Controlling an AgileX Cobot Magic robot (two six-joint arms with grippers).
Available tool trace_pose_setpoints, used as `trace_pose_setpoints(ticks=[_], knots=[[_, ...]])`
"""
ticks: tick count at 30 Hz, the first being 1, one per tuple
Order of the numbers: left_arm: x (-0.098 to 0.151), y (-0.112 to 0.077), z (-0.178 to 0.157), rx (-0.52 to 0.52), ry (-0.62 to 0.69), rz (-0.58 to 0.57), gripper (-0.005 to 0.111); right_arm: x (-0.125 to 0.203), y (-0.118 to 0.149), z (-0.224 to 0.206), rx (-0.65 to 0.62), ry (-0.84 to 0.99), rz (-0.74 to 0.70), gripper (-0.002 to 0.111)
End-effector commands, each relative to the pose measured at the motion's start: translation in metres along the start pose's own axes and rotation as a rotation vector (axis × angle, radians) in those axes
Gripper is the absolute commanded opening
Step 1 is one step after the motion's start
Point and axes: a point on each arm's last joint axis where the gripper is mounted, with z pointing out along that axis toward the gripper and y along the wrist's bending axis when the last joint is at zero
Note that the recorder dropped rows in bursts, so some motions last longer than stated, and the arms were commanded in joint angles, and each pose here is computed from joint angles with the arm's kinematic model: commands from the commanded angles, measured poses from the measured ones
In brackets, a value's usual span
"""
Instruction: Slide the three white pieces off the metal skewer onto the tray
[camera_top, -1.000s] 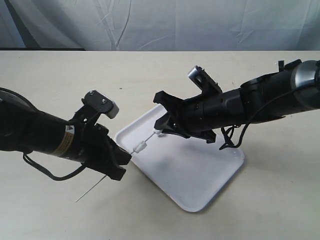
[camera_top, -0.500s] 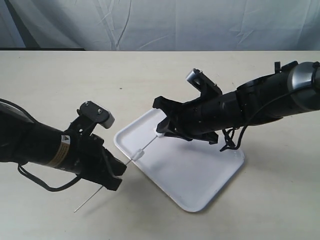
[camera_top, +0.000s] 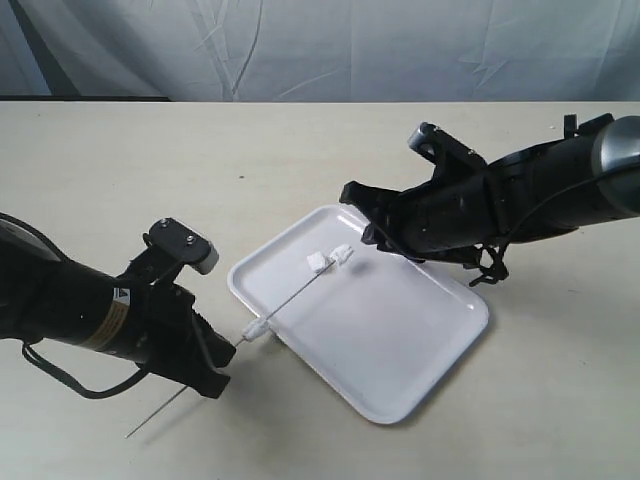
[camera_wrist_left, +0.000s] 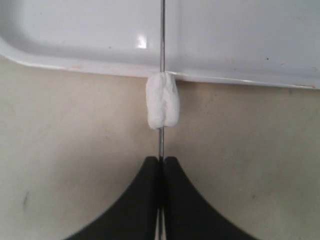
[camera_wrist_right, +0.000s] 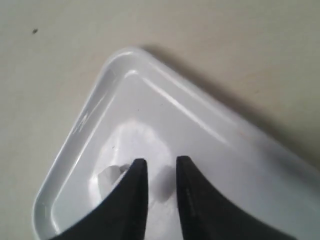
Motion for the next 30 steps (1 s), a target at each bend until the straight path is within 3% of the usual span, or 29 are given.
trace_pose_setpoints(ticks=[1,8,17,30], knots=[[0.003,0.000,-0.001,-0.013,0.006,-0.014,0.000,-0.005,-0.003,-0.003,0.029,-0.031,-0.015,0.021],[0.000,0.000,-0.009,-0.050,-0.027,-0.001,0.000,-0.002,0.001,-0.003,-0.016,-0.001,-0.016,0.021],[-0.004,-0.001,-0.015,-0.066,-0.055,0.011,0.000,0.014,0.015,0.002,-0.204,0.156,-0.011,0.021],[-0.011,-0.007,-0.016,0.010,-0.071,0.028,0.000,0.003,0.022,0.002,-0.209,0.113,-0.023,0.021]])
